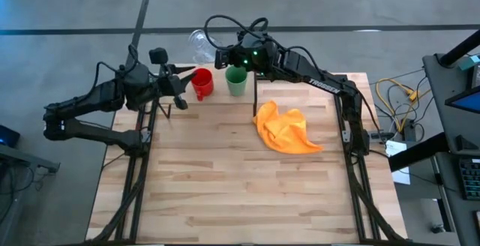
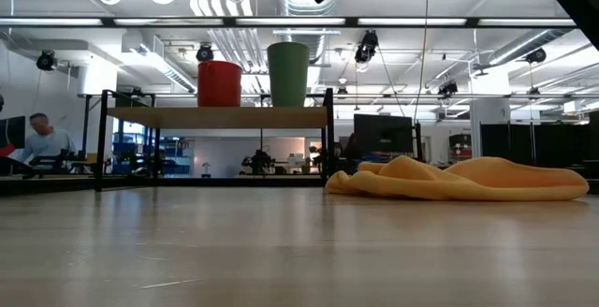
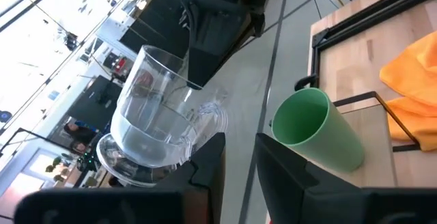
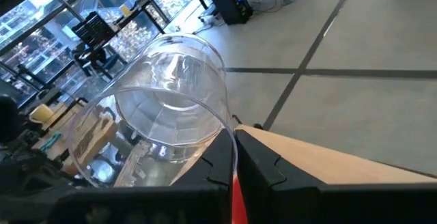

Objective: Stack small to large cups/mugs on shelf
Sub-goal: Put the transparent mug on the shelf

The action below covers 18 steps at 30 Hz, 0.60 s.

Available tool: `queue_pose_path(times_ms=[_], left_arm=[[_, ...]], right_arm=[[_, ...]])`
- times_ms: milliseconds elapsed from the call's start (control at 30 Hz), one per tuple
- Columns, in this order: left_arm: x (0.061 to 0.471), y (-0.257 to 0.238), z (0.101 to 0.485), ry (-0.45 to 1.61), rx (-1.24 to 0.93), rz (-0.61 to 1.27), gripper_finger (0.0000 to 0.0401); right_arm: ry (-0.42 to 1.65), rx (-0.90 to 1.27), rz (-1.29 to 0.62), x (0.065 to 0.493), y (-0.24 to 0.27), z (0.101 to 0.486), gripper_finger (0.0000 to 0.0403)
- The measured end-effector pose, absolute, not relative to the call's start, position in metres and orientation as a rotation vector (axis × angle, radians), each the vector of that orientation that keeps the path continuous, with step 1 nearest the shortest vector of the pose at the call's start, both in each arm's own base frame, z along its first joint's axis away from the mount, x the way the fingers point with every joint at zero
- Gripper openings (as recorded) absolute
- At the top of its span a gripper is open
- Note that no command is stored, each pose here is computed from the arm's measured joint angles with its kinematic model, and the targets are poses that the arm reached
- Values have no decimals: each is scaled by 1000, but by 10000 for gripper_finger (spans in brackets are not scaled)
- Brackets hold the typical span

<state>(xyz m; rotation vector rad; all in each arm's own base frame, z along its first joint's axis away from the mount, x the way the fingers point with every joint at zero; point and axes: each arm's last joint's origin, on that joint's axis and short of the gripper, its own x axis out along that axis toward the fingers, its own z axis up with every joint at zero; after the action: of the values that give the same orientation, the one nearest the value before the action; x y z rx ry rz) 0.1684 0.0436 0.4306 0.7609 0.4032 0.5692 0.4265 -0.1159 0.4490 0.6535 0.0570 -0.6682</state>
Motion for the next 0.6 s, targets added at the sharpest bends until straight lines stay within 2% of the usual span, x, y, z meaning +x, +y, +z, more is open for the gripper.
queue_pose_path(times_ms=[600], left_arm=[[185, 48, 428, 434, 843, 603, 63]], right_arm=[[81, 680, -591, 428, -113, 449, 8]])
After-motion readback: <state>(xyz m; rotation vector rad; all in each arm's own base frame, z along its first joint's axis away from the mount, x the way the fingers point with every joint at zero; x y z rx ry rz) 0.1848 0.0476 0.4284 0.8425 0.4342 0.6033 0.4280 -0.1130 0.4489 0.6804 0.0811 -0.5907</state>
